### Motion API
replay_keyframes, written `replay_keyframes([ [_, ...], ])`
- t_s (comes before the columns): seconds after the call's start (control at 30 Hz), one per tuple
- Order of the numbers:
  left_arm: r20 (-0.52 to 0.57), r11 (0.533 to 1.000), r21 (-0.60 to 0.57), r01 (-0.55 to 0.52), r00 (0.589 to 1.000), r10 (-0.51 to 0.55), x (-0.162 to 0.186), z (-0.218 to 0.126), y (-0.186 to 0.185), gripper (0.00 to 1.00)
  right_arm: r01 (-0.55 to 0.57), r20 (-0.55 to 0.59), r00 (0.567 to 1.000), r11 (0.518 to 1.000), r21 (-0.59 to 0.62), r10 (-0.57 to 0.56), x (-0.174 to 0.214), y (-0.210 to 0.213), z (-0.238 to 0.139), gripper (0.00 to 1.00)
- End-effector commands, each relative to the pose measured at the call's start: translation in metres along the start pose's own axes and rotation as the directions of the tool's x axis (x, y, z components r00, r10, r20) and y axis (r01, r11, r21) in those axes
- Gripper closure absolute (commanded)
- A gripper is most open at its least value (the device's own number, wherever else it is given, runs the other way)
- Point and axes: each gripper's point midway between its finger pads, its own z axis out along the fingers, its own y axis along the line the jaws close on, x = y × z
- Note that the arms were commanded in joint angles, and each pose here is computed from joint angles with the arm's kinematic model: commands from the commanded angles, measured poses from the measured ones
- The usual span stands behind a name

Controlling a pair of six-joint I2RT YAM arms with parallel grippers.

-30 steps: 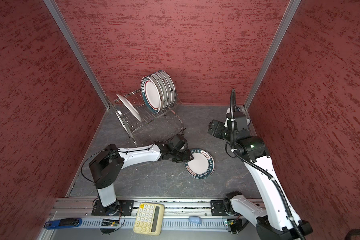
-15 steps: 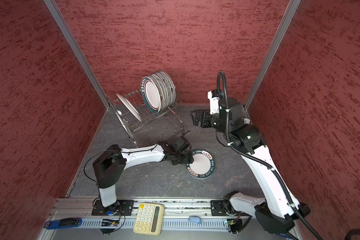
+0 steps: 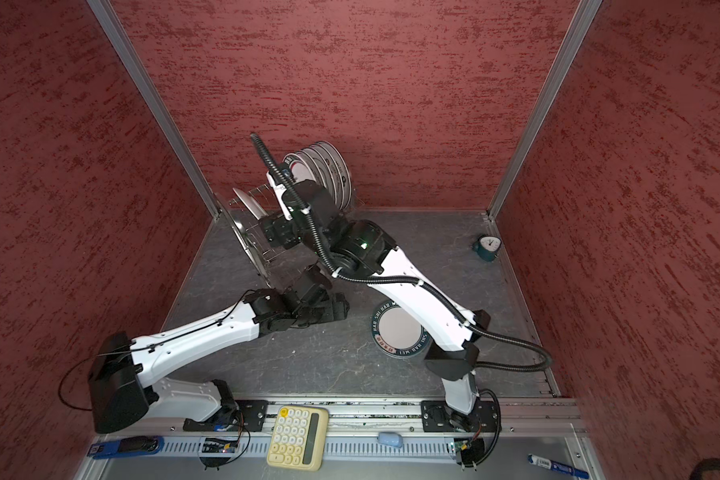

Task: Unload the plates from the dish rack
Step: 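Grip a sunburst plate in the rack with the right gripper while the left draws back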

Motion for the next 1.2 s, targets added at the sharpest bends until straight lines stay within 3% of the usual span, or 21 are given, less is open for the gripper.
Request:
replay_keyframes([
  [0.0, 0.015, 0.996, -0.072, 0.053, 0.999, -0.052, 0.001, -0.009, 0.042, 0.01, 0.055, 0.039, 0.997, 0.992, 0.112, -0.06, -0.011, -0.003, 0.004, 0.08],
  [0.33, 0.069, 0.992, -0.037, 0.119, 0.991, -0.116, -0.004, -0.036, 0.083, 0.01, 0.049, 0.063, 0.996, 0.971, 0.232, -0.066, 0.001, -0.006, 0.047, 0.25],
  [0.5, 0.094, 0.992, -0.018, 0.122, 0.988, -0.12, -0.005, -0.043, 0.086, 0.01, 0.044, 0.058, 0.997, 0.977, 0.211, -0.058, 0.012, 0.001, 0.067, 0.34],
  [0.87, 0.186, 0.981, -0.02, 0.192, 0.965, -0.185, -0.014, -0.059, 0.098, 0.01, 0.032, 0.012, 0.999, 0.977, 0.209, -0.036, 0.041, 0.005, 0.096, 0.68],
  [1.17, 0.225, 0.976, 0.02, 0.219, 0.95, -0.217, -0.013, -0.072, 0.103, 0.01, 0.072, 0.027, 0.996, 0.974, 0.214, -0.08, 0.04, 0.007, 0.101, 0.94],
])
